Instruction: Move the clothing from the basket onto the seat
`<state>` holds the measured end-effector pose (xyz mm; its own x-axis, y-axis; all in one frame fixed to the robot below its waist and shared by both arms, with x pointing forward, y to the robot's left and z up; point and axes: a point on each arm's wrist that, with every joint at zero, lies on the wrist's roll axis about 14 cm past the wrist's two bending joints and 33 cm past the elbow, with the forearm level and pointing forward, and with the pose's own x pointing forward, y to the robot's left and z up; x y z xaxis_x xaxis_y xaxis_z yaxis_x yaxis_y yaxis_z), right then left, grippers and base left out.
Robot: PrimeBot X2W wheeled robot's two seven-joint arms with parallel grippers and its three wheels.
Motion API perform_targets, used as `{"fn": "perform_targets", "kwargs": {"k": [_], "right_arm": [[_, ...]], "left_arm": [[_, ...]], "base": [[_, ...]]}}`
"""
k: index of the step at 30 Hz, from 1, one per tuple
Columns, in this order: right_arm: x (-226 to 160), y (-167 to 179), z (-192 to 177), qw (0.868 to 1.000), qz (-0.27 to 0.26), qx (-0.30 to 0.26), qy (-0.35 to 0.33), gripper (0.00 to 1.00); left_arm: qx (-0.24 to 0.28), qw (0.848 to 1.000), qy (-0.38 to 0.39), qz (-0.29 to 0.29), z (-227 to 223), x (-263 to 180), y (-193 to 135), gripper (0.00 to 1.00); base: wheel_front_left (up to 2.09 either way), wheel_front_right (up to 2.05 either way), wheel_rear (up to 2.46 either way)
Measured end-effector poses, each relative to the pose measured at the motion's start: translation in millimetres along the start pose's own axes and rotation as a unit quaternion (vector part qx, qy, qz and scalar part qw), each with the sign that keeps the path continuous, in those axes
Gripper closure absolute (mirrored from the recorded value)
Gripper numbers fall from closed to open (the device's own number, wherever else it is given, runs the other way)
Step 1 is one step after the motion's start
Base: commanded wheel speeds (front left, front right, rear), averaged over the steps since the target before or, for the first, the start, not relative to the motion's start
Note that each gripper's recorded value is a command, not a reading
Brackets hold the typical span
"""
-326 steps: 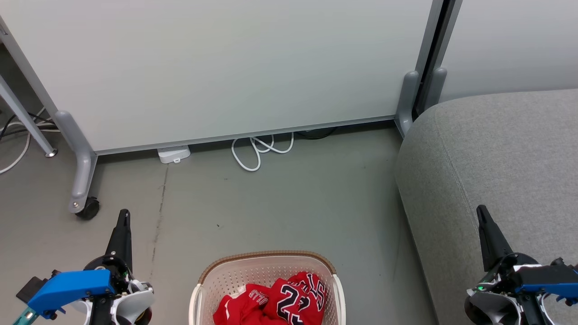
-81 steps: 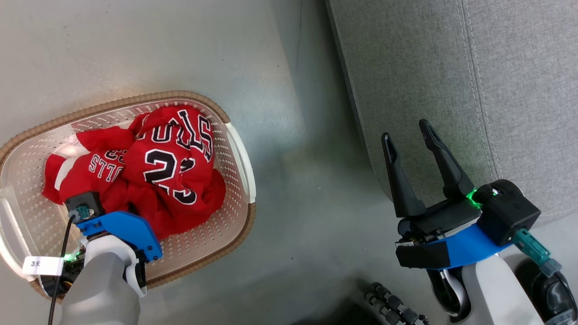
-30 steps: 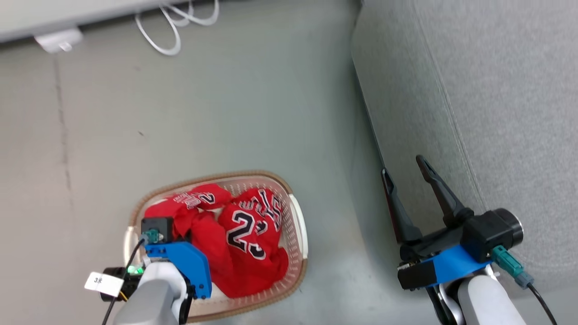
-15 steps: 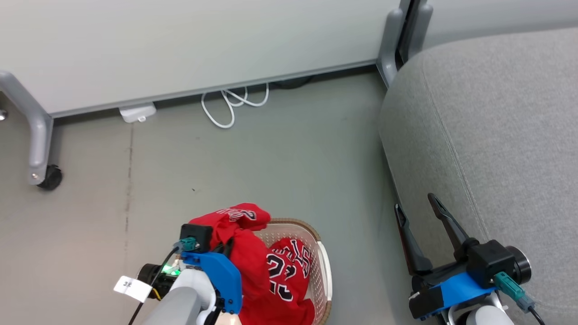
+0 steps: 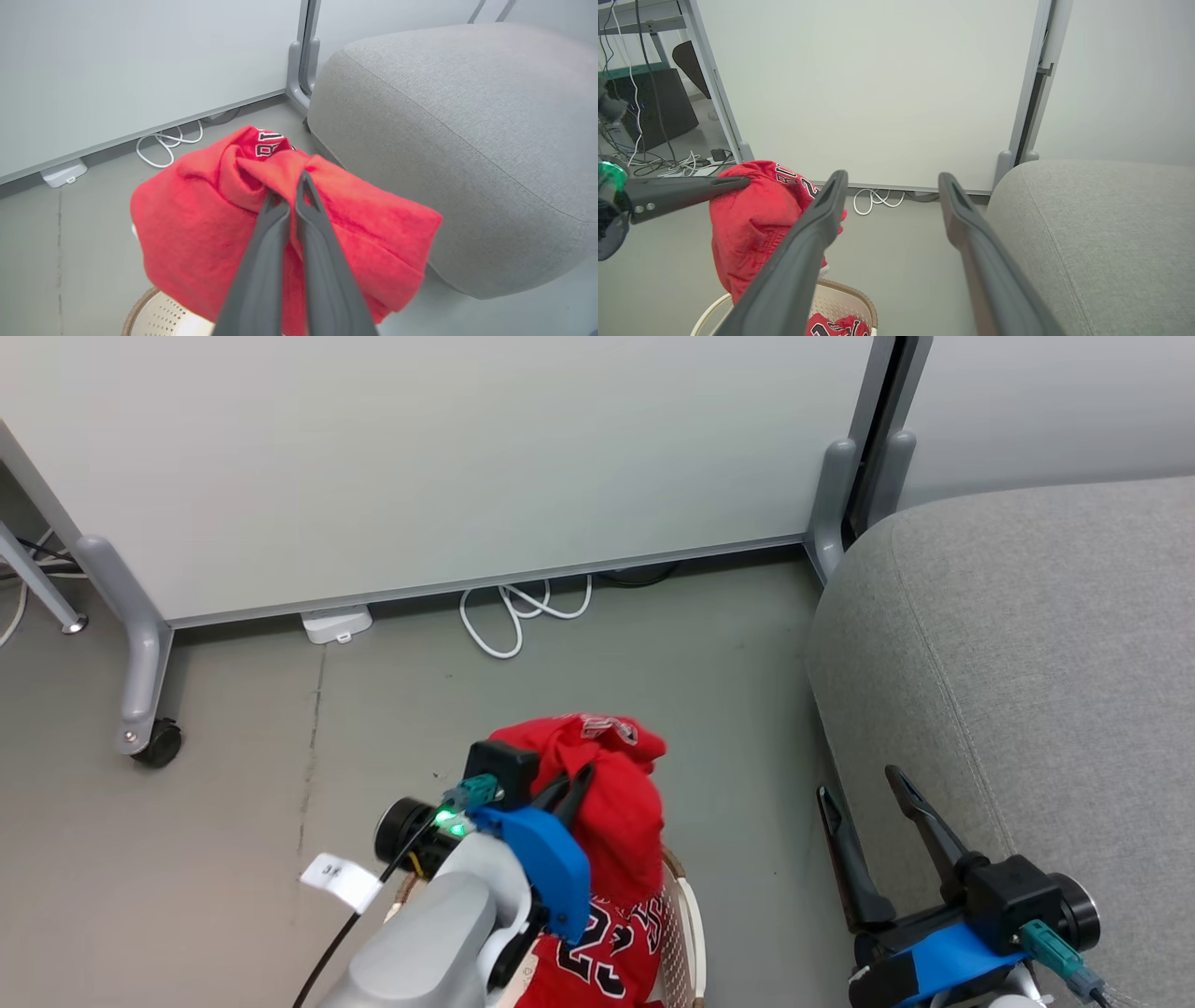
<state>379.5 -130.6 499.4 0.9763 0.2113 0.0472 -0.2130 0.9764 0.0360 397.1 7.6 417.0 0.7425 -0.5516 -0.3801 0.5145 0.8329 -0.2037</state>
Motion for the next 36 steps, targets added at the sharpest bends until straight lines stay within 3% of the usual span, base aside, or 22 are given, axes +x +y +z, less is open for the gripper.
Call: {"fn": "perform_targets", "kwargs": {"k": [19, 36], "right_arm": [[-9.8, 3.2, 4.5, 1.0, 0.001, -0.002, 0.001, 0.0], [-16.1, 10.7, 3.0, 1.0, 0.01, -0.002, 0.01, 0.0]], "left_arm": [[0.058, 0.984, -0.121, -0.121, 112.6, 8.9, -92.3, 1.0], [0.069, 0.98, -0.124, -0.139, 120.7, 9.1, -111.7, 1.0]], "base": [[0.0, 0.0, 0.0], [0.0, 0.0, 0.0]]}}
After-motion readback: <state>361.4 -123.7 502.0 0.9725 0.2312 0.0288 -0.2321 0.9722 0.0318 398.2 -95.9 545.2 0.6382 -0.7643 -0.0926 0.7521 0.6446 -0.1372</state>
